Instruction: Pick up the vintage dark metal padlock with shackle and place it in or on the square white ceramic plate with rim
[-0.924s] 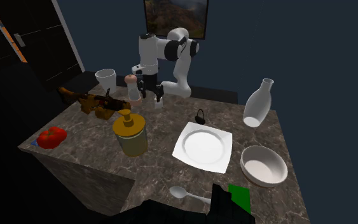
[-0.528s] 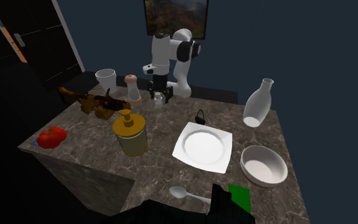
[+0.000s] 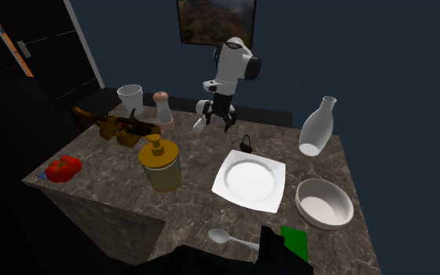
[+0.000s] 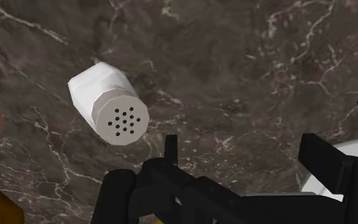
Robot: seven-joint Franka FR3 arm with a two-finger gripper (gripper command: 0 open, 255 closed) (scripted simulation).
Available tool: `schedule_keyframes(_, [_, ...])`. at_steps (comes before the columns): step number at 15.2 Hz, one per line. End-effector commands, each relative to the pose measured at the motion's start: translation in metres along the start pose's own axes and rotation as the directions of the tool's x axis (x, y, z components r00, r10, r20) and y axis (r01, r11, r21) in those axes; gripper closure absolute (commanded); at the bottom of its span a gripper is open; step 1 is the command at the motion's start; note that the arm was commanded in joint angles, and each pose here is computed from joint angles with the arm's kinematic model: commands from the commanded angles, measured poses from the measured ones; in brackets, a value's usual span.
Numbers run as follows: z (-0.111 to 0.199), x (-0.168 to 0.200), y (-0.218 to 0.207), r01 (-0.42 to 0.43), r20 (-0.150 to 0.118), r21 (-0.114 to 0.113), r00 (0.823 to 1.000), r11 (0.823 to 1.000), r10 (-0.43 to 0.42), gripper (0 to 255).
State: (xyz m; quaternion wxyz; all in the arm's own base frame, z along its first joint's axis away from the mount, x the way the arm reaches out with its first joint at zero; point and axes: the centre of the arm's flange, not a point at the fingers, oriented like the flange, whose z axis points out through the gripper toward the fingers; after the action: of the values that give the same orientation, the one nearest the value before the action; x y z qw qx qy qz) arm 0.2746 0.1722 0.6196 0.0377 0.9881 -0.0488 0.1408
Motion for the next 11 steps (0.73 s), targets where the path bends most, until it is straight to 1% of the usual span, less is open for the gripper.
schedule_keyframes(1, [-0.005, -0.010, -0.029, -0.017, -0.030, -0.012, 0.999, 1.000, 0.017, 0])
schedule_keyframes(6, [-0.010, -0.025, -0.100, -0.056, -0.104, -0.043, 0.993, 0.997, 0.051, 0])
schedule_keyframes(10, [-0.011, -0.036, -0.157, -0.089, -0.164, -0.065, 0.983, 0.994, 0.077, 0])
schedule_keyframes(11, [-0.011, -0.038, -0.167, -0.094, -0.174, -0.069, 0.981, 0.993, 0.081, 0])
